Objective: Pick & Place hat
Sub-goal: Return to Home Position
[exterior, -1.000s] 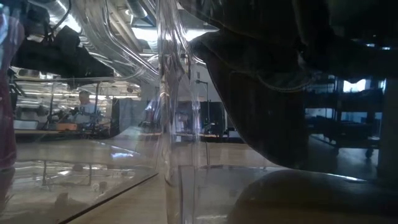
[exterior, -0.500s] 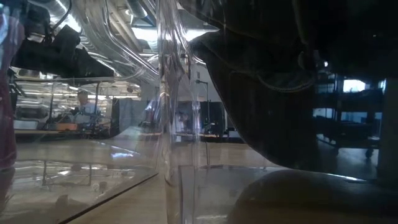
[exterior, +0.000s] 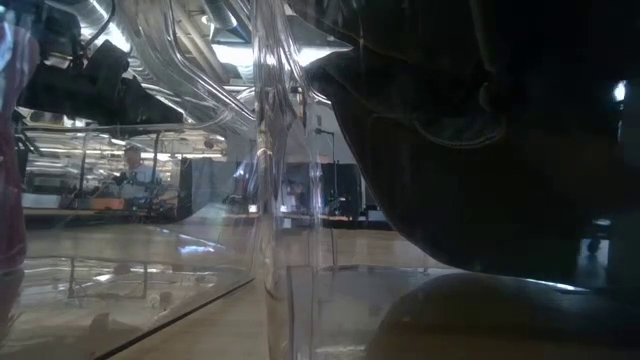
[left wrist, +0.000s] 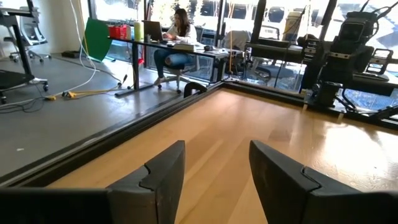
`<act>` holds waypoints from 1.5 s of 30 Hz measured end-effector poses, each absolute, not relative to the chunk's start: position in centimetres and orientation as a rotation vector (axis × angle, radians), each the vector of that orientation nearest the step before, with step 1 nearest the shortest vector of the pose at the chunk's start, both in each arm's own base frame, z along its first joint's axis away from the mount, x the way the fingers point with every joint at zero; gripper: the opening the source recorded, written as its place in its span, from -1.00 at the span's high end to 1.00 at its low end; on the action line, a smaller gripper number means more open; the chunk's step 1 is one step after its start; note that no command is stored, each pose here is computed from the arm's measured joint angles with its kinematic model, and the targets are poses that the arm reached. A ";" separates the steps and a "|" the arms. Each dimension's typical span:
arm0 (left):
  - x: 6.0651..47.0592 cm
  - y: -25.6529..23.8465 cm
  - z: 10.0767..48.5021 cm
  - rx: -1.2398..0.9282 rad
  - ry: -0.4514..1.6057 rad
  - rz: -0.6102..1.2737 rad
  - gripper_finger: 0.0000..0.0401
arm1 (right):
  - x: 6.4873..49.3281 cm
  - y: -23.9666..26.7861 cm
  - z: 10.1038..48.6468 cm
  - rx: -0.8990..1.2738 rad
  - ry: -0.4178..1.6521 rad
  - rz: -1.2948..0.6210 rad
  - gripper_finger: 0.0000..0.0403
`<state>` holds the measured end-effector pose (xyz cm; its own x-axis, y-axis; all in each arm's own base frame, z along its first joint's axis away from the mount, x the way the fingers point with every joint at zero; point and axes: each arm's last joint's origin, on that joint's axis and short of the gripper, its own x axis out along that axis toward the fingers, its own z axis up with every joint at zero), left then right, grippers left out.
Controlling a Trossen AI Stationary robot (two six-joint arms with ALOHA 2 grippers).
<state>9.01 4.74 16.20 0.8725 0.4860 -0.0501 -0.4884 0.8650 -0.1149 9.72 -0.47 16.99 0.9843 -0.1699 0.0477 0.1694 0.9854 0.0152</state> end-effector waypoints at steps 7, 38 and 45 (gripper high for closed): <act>9.0 4.7 16.2 -0.126 0.020 0.510 0.14 | 9.7 -0.5 17.0 -0.049 -0.043 -0.177 -0.05; 9.0 4.7 16.2 -0.126 0.020 0.510 0.14 | 9.7 -0.5 17.0 -0.054 -0.043 -0.177 -0.05; 9.0 4.7 16.2 -0.126 0.019 0.510 0.13 | 9.7 -0.5 17.0 -0.053 -0.043 -0.177 -0.05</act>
<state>9.02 4.74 16.20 0.8727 0.4856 -0.0498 -0.4880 0.8652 -0.1153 9.73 -0.53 16.99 0.9834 -0.1750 0.0473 0.1772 0.9830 -0.0489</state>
